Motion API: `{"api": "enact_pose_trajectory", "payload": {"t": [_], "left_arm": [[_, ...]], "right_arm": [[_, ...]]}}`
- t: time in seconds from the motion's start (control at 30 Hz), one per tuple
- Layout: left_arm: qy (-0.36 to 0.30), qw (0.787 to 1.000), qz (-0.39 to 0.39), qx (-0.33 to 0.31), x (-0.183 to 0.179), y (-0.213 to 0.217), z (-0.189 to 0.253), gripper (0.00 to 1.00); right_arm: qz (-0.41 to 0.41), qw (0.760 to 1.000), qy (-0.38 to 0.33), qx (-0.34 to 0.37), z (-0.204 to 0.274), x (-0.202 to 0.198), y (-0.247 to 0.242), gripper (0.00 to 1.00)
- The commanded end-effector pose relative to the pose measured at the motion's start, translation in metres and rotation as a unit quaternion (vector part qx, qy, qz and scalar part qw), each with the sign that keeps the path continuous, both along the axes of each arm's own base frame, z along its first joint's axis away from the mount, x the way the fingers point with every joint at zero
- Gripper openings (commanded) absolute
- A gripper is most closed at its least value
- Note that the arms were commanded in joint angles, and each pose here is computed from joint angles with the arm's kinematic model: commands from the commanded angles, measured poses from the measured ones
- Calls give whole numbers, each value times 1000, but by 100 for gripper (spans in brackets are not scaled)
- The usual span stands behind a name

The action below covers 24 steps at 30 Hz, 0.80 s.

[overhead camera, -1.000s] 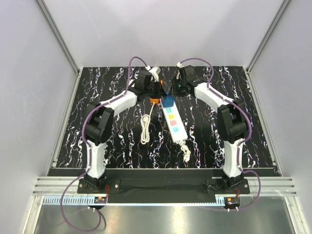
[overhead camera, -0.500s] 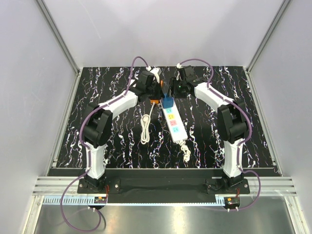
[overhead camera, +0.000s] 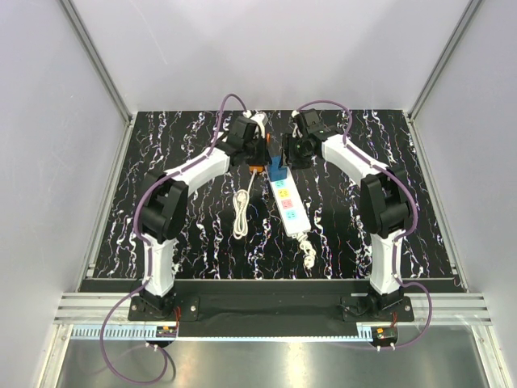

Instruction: Insert the plug

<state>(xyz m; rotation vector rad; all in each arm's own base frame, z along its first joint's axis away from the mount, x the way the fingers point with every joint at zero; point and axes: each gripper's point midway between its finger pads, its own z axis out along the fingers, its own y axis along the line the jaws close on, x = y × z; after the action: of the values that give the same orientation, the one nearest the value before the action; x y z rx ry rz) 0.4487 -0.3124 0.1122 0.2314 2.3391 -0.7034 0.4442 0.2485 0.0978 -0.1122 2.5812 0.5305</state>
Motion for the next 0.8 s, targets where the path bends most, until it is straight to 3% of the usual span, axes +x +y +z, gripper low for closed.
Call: {"api": "enact_pose_trajectory", "payload": {"t": [0.0,0.1,0.13,0.23,0.27,0.3,0.43,0.47,0.7,0.77], "left_arm": [[23,999,5,37,-2,10,-14,0],[-3,999,19,45,7,16,14,10],[-20,999,21,45,12,17,30,22],[-64,995,44,57,21,33,69,34],[-74,994,52,61,23,38,77,52],[-89,992,61,63,24,45,91,61],[-123,980,113,107,39,88,106,85],[-123,978,123,115,41,97,105,97],[-97,968,169,155,75,171,77,99],[-87,965,182,168,91,191,66,99]], "right_arm": [[14,999,33,-28,-7,-16,-10,54],[19,999,22,-28,3,-15,-11,59],[19,999,17,-27,9,-15,-12,62],[16,1000,2,-23,28,-12,-13,71],[16,1000,-3,-21,34,-12,-13,72],[18,1000,-8,-16,41,-11,-12,73],[16,1000,-16,2,60,-16,-11,76],[16,1000,-16,5,62,-18,-11,79],[22,999,-25,23,73,-38,-14,100],[26,998,-36,33,83,-42,-13,100]]}}
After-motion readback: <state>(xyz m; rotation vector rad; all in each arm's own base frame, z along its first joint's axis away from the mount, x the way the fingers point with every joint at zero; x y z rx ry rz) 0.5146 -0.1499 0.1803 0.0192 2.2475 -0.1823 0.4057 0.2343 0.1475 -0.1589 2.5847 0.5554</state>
